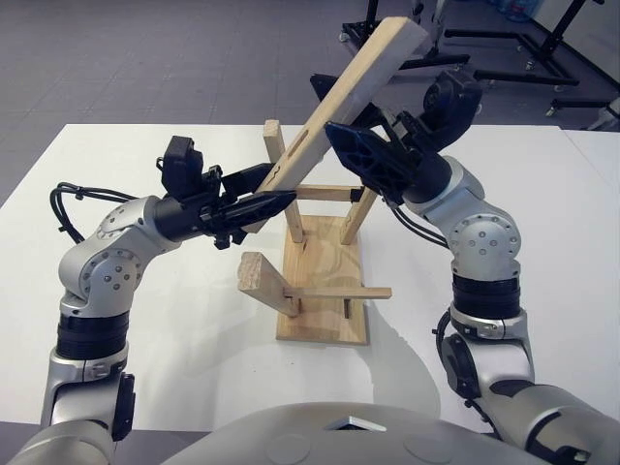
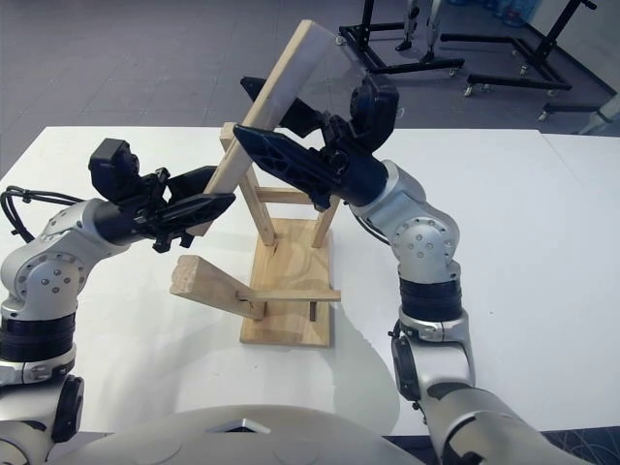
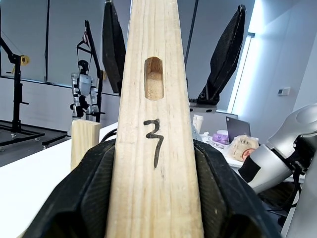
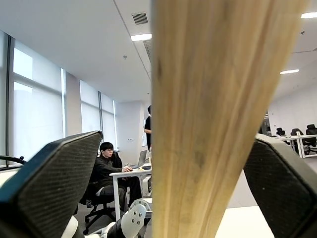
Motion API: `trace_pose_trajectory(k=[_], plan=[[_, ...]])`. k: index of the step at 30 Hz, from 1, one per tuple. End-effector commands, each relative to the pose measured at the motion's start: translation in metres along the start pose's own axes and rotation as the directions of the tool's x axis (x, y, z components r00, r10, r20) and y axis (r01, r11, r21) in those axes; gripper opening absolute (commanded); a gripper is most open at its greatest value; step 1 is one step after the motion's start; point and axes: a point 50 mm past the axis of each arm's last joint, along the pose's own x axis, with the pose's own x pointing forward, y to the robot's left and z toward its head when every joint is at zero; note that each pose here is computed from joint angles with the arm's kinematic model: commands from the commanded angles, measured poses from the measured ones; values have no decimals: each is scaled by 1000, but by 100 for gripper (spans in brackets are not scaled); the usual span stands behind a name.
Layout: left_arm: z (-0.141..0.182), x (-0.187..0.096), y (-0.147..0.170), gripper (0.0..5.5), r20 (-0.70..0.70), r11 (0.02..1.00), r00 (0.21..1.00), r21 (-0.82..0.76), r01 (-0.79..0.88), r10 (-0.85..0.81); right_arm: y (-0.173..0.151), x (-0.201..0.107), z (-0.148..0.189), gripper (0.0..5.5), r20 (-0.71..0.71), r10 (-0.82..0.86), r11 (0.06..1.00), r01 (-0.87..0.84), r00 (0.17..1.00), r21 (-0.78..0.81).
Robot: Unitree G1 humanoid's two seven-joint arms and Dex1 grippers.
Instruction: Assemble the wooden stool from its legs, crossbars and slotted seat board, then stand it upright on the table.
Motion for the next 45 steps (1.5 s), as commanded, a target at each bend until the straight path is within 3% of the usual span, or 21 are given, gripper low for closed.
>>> trace_pose_trajectory(k=[1,13,25,29,33,37,42,45], plan=[[5,4,-3,206,-12,999,1000,23,26,-26,2,4,1,429,25,35,999,-35,999,-1],[1,4,-8,206,-10,999,999,-1,33,-33,1,-6,-7,209,-33,2,1000,-2,999,-11],[0,2,-6,206,7,999,1000,-40,-9,9,3,-6,-7,209,13,-15,999,15,1000,-31],[5,-4,3,278,33,995,995,-33,-95,96,5,-13,-5,208,27,-77,991,79,997,-104],[11,-18,7,336,32,972,972,33,-234,233,18,-50,17,207,-59,-197,959,180,979,-217],[17,-41,-5,336,86,933,933,57,-354,349,31,-74,33,207,-99,-273,945,247,957,-216],[19,-60,-17,336,150,880,875,53,-472,460,32,-111,39,207,-175,-412,861,319,894,-397],[15,-62,-20,336,123,873,871,61,-485,475,43,-129,28,207,-295,-353,920,272,888,-281]])
